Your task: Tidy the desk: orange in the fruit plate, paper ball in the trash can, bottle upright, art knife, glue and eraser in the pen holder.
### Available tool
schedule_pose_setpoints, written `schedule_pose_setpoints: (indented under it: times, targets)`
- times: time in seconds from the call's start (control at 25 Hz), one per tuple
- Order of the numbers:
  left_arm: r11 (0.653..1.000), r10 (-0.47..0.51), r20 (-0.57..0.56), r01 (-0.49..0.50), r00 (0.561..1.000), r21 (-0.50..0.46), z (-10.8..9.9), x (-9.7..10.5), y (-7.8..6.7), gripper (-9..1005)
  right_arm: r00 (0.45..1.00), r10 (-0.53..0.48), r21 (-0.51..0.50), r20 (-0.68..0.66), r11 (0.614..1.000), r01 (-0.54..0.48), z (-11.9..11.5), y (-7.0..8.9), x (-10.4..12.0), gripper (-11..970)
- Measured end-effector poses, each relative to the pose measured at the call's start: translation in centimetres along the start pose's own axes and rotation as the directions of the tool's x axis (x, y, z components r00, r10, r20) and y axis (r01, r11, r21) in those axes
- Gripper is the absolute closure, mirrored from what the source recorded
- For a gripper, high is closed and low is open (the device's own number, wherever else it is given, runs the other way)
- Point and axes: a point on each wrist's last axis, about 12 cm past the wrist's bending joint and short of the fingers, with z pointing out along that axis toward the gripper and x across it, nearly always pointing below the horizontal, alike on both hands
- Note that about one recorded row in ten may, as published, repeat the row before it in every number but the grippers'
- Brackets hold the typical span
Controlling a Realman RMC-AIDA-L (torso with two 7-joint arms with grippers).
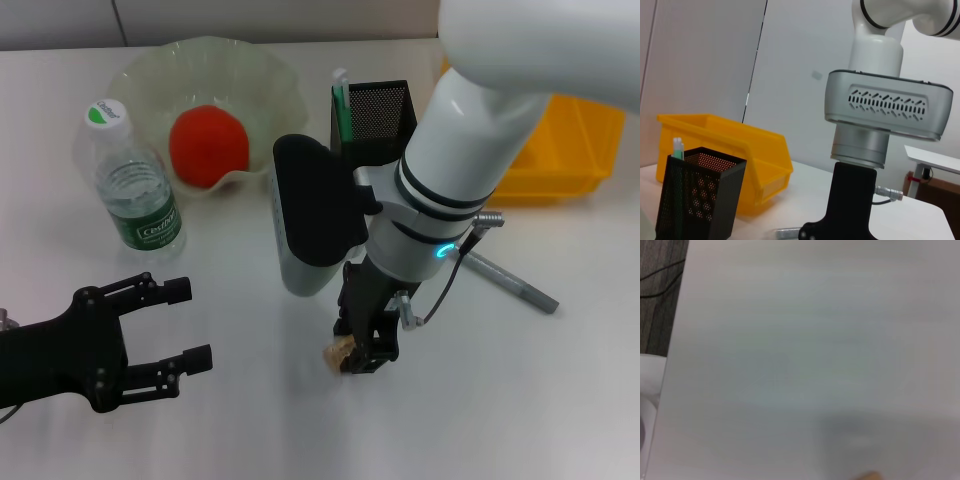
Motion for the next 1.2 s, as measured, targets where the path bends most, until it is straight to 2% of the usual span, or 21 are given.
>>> schedule_pose_setpoints:
  times: [0.12,0.2,0.48,0.6,0.64,0.68,0.72,0.8,0.84,0.88,0.92,1.04,1.2]
  targets:
    - [1.000,-0.001,0.000,0.001,1.000,0.000,0.0,0.0,0.0,178,1.000,-0.005,-0.002,-0.002,1.000,0.005,0.1,0.1,-0.1,512]
    - [1.000,-0.002,0.000,0.002,1.000,0.000,0.0,0.1,0.0,178,1.000,-0.008,-0.004,-0.005,1.000,0.008,0.2,0.1,-0.1,646]
    - [1.000,-0.004,0.000,0.004,1.000,-0.002,-0.1,0.1,-0.1,178,1.000,-0.016,-0.013,0.008,1.000,0.016,0.2,0.5,-0.2,683]
    - [1.000,-0.005,0.000,0.005,1.000,-0.002,-0.1,0.1,-0.1,178,0.999,-0.014,-0.021,0.029,1.000,0.014,-0.7,0.8,-0.2,699]
    - [1.000,-0.008,0.000,0.008,1.000,-0.006,-0.3,0.3,-0.3,178,0.998,0.007,0.007,0.060,1.000,-0.007,-2.4,0.5,0.2,704]
    - [1.000,-0.008,0.000,0.008,1.000,-0.006,-0.3,0.3,-0.3,178,0.998,0.007,0.007,0.060,1.000,-0.007,-2.4,0.5,0.2,701]
    - [1.000,-0.008,0.001,0.008,1.000,-0.004,-0.3,0.3,-0.3,178,0.998,0.022,0.026,0.066,0.999,-0.024,-3.4,0.3,0.7,699]
    - [1.000,-0.008,0.001,0.008,1.000,-0.004,-0.3,0.3,-0.3,178,0.991,0.076,0.126,0.110,0.988,-0.090,-6.8,-0.7,1.8,694]
    - [1.000,-0.008,0.001,0.008,1.000,-0.004,-0.3,0.3,-0.3,178,0.976,0.129,0.240,0.174,0.956,-0.169,-10.2,-1.7,2.8,691]
    - [1.000,-0.007,-0.001,0.007,1.000,-0.003,-0.5,0.2,-0.3,178,0.976,0.129,0.240,0.174,0.956,-0.169,-10.2,-1.7,2.8,689]
    - [1.000,-0.006,-0.001,0.006,1.000,-0.003,-0.6,0.2,-0.3,178,0.968,0.149,0.282,0.204,0.938,-0.204,-11.4,-2.1,3.2,686]
    - [1.000,-0.005,-0.001,0.005,1.000,-0.003,-0.6,0.2,-0.3,178,0.919,0.226,0.386,0.323,0.855,-0.346,-14.1,-4.1,4.9,678]
    - [1.000,-0.001,0.002,0.001,1.000,-0.003,-0.4,0.3,-0.4,178,0.896,0.262,0.384,0.358,0.834,-0.397,-13.6,-5.2,5.4,668]
